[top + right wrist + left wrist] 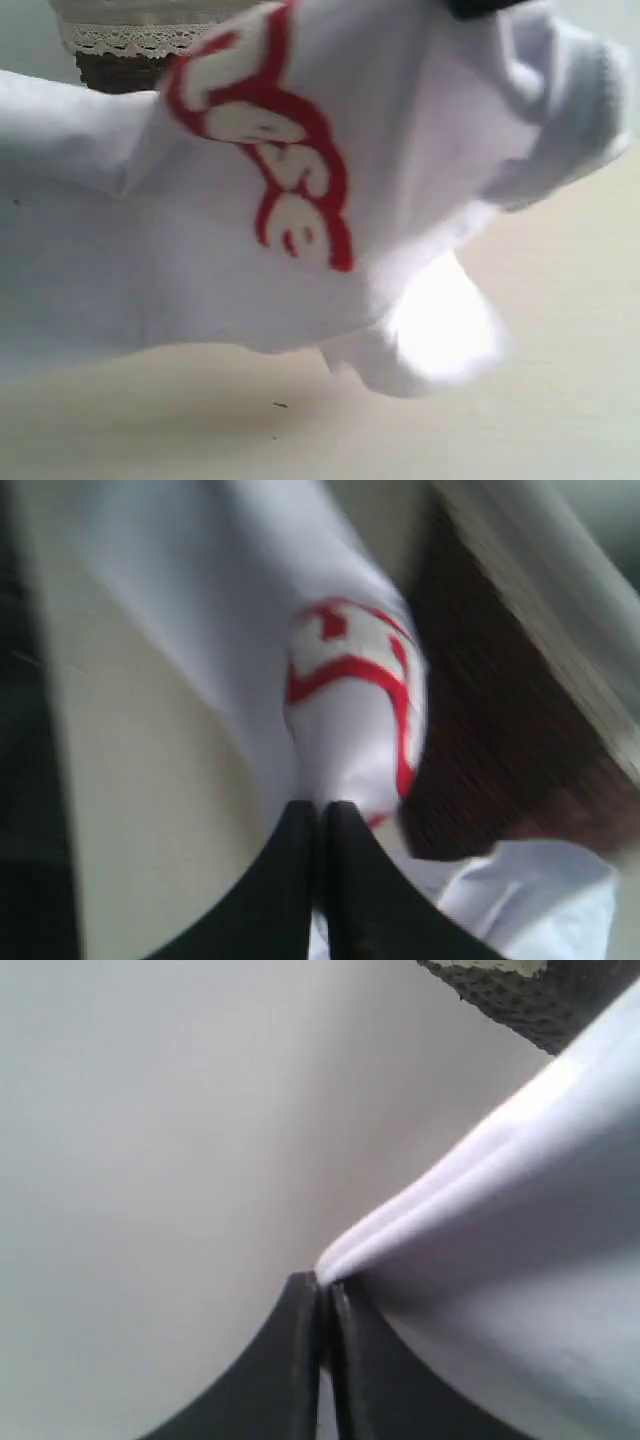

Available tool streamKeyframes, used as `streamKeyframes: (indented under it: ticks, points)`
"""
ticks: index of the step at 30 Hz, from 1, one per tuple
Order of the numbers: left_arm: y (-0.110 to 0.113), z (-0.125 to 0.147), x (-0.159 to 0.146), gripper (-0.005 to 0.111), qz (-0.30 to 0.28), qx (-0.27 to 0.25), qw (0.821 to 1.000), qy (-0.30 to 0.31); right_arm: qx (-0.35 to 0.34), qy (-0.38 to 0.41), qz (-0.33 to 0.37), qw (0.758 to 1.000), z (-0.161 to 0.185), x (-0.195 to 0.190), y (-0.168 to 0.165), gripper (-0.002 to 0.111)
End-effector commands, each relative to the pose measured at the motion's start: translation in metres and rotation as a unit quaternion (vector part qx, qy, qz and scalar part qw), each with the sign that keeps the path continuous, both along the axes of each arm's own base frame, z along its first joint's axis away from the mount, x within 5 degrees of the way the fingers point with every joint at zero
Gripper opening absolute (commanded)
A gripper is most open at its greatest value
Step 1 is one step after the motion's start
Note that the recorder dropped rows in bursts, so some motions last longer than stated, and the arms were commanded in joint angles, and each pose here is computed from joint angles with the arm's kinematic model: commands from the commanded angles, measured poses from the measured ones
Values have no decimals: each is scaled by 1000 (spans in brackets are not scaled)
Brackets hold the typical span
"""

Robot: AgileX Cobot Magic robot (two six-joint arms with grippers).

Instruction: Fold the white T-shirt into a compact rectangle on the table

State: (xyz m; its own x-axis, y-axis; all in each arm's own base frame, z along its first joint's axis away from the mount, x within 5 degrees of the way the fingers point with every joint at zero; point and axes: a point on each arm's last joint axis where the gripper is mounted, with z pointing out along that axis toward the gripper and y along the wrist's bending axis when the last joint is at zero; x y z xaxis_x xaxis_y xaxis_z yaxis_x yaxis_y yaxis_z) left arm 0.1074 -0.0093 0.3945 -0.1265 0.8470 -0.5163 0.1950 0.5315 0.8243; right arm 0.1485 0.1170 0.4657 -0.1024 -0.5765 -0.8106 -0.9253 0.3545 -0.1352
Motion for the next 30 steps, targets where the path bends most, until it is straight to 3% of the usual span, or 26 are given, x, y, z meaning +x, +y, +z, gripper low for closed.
streamKeyframes:
  ticks: [1,3,5,8,10,12,16,18,19,21,23,25,26,30]
  points:
    - [1,2,-1,0,4,1,1000,-5,160,-105,-20,981,37,-2,4,0]
    - [1,1,-1,0,2,-1,1000,-5,210,-148,-147,955,52,6,-12,0]
    - [1,1,-1,0,1,-2,1000,-4,268,-198,-247,910,70,6,-32,0]
    - [0,0,-1,0,0,-7,1000,-2,369,-249,-306,842,94,-11,-54,0]
    - [0,0,-1,0,-1,-12,1000,0,390,-263,-309,827,100,-17,-59,0]
    - [0,0,-1,0,-3,-12,1000,-1,360,-286,-304,834,100,-24,-61,0]
    - [-1,0,-1,0,-4,-13,1000,-2,374,-289,-306,827,102,-30,-65,0]
    - [-1,0,-1,0,-4,-13,1000,-2,348,-253,-316,846,93,-24,-62,0]
    - [-1,0,-1,0,-4,-13,1000,-2,310,-241,-320,862,86,-19,-59,0]
    - [-1,0,-1,0,-4,-14,1000,-1,170,-187,-313,915,57,-3,-51,0]
    - [-1,1,-1,0,-5,-14,1000,-2,16,-90,-254,963,20,9,-38,0]
    - [-1,1,-1,0,-5,-14,1000,-2,-84,-14,-192,978,-5,15,-31,0]
    - [-1,1,-1,0,-5,-14,1000,-2,-102,10,-178,979,-13,22,-26,0]
    - [-1,1,-1,0,-5,-13,1000,-2,-109,21,-175,978,-18,30,-22,0]
